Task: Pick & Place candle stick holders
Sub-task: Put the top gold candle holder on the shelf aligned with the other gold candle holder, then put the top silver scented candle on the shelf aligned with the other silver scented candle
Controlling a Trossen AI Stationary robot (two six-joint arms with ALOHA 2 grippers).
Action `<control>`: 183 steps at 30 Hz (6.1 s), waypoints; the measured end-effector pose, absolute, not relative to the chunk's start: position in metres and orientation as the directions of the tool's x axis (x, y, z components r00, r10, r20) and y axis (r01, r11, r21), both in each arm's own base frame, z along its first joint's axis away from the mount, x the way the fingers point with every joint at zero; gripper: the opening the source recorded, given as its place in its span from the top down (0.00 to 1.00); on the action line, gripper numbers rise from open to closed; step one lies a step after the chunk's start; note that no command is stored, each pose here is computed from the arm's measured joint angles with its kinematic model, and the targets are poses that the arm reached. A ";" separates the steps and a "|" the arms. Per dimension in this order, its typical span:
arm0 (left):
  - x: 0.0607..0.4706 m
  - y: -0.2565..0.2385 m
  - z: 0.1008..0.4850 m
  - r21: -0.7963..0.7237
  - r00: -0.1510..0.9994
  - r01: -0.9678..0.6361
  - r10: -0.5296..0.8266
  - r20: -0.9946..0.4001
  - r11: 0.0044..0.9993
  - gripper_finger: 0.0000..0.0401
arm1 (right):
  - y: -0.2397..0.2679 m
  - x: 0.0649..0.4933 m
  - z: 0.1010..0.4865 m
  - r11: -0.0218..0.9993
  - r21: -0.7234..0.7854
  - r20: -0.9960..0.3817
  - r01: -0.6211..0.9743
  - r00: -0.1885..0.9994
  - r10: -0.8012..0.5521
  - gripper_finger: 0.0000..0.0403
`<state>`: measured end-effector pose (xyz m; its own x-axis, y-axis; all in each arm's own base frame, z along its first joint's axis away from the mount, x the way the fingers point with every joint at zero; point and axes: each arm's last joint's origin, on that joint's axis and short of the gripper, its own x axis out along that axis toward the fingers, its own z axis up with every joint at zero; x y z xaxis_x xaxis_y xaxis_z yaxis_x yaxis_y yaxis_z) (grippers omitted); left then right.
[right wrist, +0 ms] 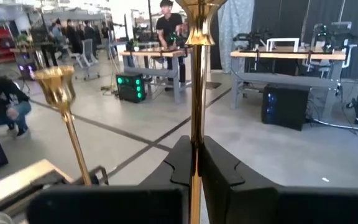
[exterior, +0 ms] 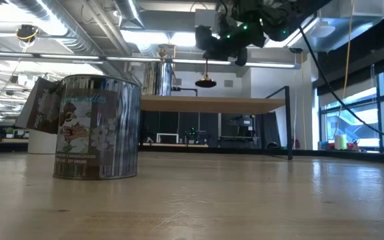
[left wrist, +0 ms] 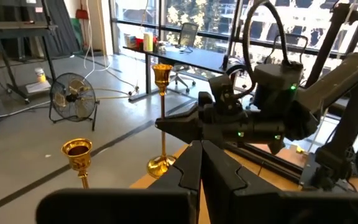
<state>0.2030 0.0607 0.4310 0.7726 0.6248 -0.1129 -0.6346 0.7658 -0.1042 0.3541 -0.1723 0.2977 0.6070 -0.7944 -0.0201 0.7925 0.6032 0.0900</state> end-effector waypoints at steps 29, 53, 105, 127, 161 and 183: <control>0.206 0.060 0.431 -0.138 0.790 -0.613 0.604 -0.104 0.778 0.99 | -0.179 0.368 0.268 0.555 0.054 -0.025 0.830 0.557 -0.830 0.96; 0.208 0.061 0.430 -0.138 0.789 -0.614 0.605 -0.108 0.777 0.99 | -0.182 0.364 0.247 0.546 0.121 0.000 0.829 0.550 -0.835 0.96; 0.208 0.060 0.430 -0.150 0.802 -0.597 0.587 -0.111 0.788 1.00 | -0.165 0.373 0.241 0.533 0.020 -0.026 0.846 0.534 -0.845 0.82; 0.208 0.060 0.430 -0.150 0.802 -0.597 0.587 -0.111 0.788 0.99 | -0.161 0.374 0.240 0.526 -0.014 -0.032 0.850 0.525 -0.850 0.74; 0.209 0.053 0.429 -0.205 0.927 -0.370 0.348 -0.139 0.906 0.99 | -0.051 0.301 0.331 0.896 0.404 -0.370 0.184 0.929 -0.024 0.33; 0.248 -0.048 0.407 -0.508 0.969 -0.018 -0.110 -0.221 0.861 0.99 | 0.012 0.234 0.362 0.724 0.679 -0.392 -0.123 0.773 0.499 0.33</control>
